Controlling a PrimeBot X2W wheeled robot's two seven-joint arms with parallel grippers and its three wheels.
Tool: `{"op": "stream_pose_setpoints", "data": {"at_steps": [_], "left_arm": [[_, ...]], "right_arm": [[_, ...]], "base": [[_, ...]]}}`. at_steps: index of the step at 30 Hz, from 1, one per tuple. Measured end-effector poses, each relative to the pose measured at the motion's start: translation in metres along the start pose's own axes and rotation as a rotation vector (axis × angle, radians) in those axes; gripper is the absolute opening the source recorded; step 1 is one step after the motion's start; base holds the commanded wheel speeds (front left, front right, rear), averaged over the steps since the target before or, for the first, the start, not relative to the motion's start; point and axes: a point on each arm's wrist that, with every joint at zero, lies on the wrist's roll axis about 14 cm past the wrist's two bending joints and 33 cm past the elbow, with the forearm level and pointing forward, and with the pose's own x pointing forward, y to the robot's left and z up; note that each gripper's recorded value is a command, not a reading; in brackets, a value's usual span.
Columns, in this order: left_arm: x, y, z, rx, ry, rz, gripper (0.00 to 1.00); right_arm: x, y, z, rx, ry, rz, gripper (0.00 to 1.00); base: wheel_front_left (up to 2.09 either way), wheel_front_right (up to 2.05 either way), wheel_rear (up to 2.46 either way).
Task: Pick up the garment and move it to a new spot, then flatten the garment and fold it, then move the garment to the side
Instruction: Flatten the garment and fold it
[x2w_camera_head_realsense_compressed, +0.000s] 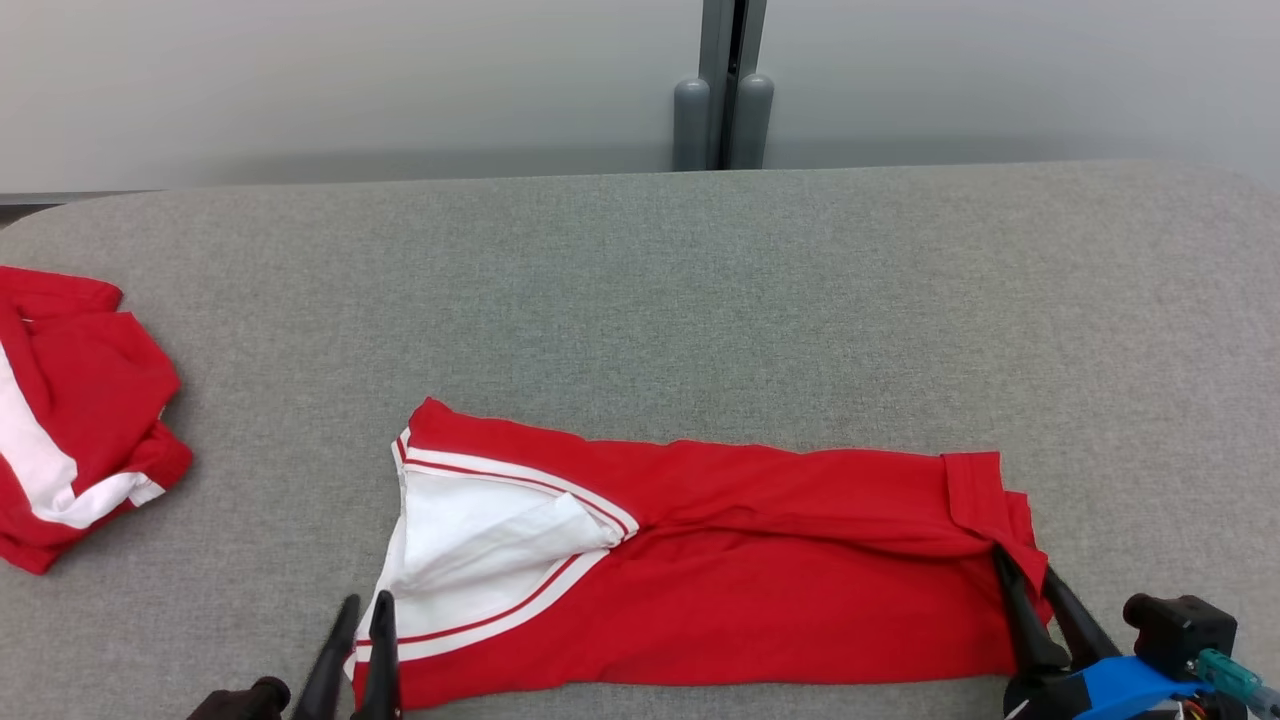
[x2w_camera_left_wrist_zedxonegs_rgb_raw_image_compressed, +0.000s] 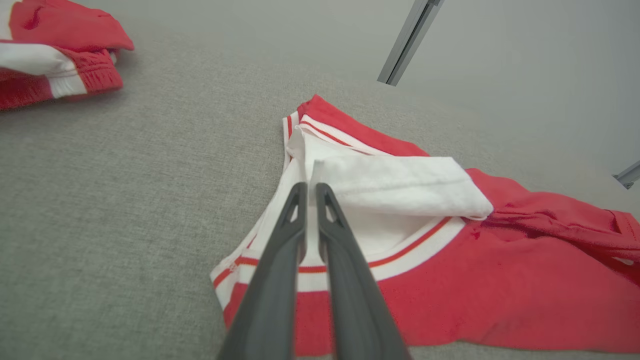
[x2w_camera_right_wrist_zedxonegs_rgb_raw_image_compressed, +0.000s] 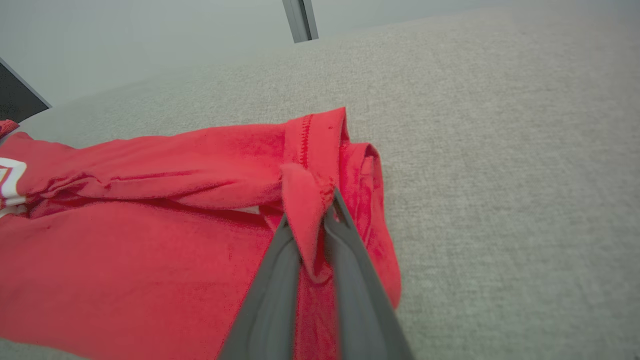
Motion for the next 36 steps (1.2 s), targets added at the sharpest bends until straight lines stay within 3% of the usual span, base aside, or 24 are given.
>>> {"op": "stream_pose_setpoints", "data": {"at_steps": [12,17,24,29,30,31,32,36], "left_arm": [[0.012,0.018,0.082,0.188,-0.318,0.123,1.0],[0.007,0.023,0.098,0.257,-0.381,0.169,1.0],[0.001,0.042,0.081,0.335,-0.321,0.232,1.0],[-0.001,0.045,0.074,0.349,-0.298,0.247,1.0],[-0.001,0.046,0.073,0.353,-0.295,0.249,1.0],[-0.001,0.046,0.072,0.354,-0.293,0.25,1.0],[-0.001,0.046,0.072,0.359,-0.29,0.248,1.0],[0.0,0.045,0.07,0.365,-0.286,0.246,1.0]], "right_arm": [[0.015,-0.005,0.046,-0.037,-0.123,0.004,1.0],[0.023,-0.013,0.022,-0.061,-0.005,-0.023,1.0],[0.023,-0.013,-0.023,-0.045,0.166,-0.047,1.0],[0.023,-0.008,-0.033,-0.039,0.207,-0.039,1.0],[0.023,-0.007,-0.034,-0.037,0.211,-0.037,0.46],[0.024,-0.006,-0.035,-0.033,0.212,-0.033,0.28],[0.024,-0.004,-0.034,-0.033,0.206,-0.028,0.0],[0.024,-0.001,-0.03,-0.01,0.178,-0.025,0.0]], "base": [[0.0,0.0,0.0],[0.0,0.0,0.0],[0.0,0.0,0.0],[0.0,0.0,0.0],[0.0,0.0,0.0],[0.0,0.0,0.0],[0.0,0.0,0.0],[0.0,0.0,0.0]]}}
